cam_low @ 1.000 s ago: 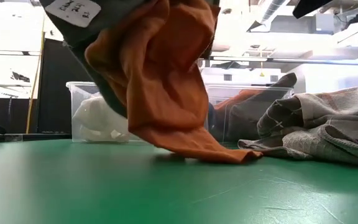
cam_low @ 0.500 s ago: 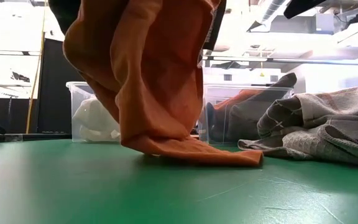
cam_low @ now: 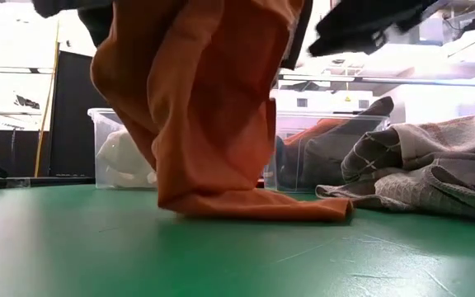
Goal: Sort towels by color in basket
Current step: Put the orange towel into the right transparent bin
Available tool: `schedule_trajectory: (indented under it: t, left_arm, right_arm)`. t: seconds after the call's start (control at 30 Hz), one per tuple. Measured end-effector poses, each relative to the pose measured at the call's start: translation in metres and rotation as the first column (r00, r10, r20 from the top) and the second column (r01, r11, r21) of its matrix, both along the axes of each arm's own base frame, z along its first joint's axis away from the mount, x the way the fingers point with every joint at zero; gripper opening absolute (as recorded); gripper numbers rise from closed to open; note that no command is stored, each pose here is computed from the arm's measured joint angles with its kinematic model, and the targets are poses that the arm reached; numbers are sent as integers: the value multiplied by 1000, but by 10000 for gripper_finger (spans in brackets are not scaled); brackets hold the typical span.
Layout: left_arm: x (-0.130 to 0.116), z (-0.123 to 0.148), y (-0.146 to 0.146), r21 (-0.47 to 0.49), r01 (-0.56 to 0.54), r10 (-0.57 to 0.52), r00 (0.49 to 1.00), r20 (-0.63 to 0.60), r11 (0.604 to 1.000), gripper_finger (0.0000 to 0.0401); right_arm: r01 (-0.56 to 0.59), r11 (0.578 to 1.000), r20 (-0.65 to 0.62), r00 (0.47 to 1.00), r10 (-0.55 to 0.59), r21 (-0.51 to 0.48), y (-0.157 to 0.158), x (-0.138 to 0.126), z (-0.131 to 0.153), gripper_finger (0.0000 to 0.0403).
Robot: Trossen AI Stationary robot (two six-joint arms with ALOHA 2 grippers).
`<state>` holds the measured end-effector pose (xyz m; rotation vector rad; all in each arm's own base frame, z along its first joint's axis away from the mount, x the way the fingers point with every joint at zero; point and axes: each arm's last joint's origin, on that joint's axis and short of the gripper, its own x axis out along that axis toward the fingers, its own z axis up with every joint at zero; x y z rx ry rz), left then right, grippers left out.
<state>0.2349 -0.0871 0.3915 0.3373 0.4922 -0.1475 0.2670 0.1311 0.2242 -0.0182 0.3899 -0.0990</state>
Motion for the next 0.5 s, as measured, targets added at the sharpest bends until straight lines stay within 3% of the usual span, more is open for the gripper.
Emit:
schedule_trajectory:
  t: [0.13, 0.33, 0.5]
  left_arm:
    - [9, -8, -4, 13, 0, 0, 999, -33, 1000, 10]
    - [13, -12, -4, 45, -30, 32, 999, -37, 999, 10]
    - [14, -12, -2, 42, -39, 41, 998, -40, 998, 10]
  right_arm:
    - [-45, 999, 170, 985, 40, 30, -19, 9, -12, 258]
    - [-170, 983, 202, 967, 153, 72, -27, 45, -38, 283]
    - [-164, 984, 188, 971, 148, 71, -25, 79, -57, 306]
